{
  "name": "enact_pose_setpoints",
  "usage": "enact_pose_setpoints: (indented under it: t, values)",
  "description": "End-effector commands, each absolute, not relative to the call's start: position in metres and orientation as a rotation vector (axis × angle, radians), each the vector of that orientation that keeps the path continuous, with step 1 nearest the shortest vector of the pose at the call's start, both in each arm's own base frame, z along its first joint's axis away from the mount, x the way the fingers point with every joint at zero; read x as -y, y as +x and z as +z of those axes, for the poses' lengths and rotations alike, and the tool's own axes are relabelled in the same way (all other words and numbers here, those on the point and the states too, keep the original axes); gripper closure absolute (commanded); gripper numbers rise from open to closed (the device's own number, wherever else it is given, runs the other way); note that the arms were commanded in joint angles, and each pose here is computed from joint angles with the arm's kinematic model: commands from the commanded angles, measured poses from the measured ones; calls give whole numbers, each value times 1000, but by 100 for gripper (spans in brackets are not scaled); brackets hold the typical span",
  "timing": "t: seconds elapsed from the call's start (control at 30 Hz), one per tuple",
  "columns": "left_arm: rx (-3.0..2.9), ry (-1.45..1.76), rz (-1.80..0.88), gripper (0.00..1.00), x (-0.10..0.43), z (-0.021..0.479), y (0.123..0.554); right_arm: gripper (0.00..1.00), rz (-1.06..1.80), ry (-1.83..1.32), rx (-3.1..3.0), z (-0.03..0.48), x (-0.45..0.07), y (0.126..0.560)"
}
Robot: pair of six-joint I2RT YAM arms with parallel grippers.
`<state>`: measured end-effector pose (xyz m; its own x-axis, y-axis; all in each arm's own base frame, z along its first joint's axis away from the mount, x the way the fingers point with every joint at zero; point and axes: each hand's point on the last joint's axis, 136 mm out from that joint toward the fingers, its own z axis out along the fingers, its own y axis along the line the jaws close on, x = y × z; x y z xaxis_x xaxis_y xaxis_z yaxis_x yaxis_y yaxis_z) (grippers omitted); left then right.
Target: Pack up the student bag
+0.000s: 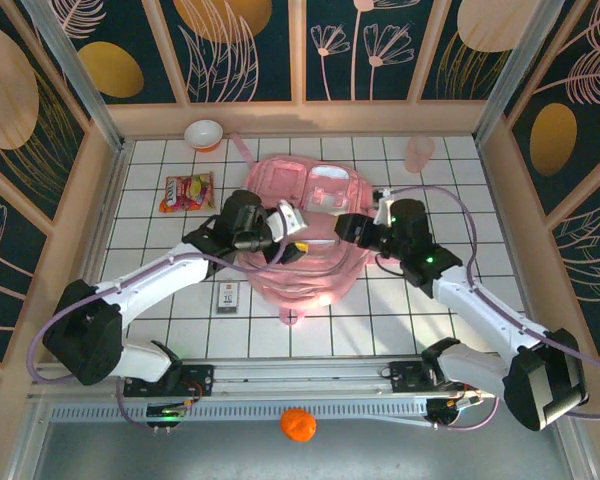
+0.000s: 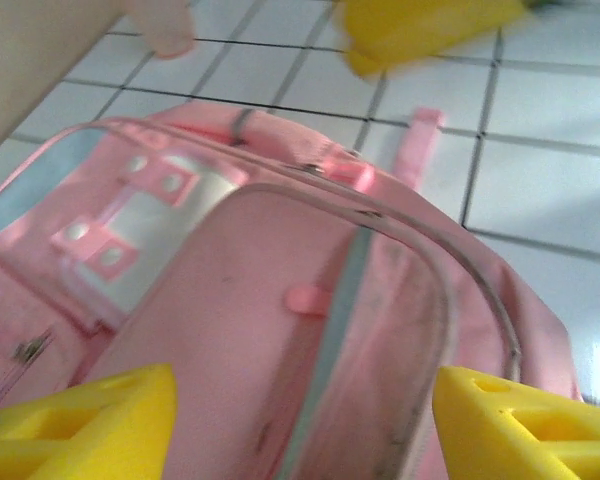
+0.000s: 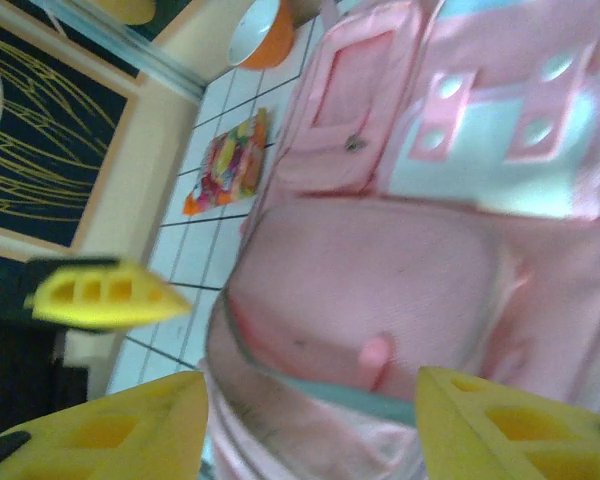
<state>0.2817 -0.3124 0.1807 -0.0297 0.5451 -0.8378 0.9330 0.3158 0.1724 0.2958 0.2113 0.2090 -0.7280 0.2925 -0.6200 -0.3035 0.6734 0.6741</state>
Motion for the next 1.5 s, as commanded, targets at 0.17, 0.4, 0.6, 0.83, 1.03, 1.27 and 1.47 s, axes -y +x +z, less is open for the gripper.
enact_pose_setpoints:
  t: [0.17, 0.4, 0.6, 0.83, 1.03, 1.27, 1.47]
  values:
    - [-1551, 1585, -448, 29, 330, 154, 277, 42, 874, -391, -2085, 204, -200, 310]
    - [-1554, 1651, -437, 28, 330, 134, 274, 41, 833, -641, -1964, 198, -200, 317]
    - [-1623, 1599, -332, 46, 323, 119, 293, 41, 799, -771, -1892, 193, -203, 318]
    - [-1506, 1432, -477, 100, 326, 155, 282, 46, 706, -1010, -1813, 187, -199, 310]
    - [-1410, 1337, -670, 100, 313, 188, 272, 41, 671, -1099, -1838, 177, -192, 315]
    - [-1325, 1309, -744, 100, 310, 204, 267, 39, 762, -1210, -1785, 170, -204, 300]
    - [-1292, 1319, -783, 100, 316, 209, 269, 40, 817, -1322, -1736, 161, -212, 282]
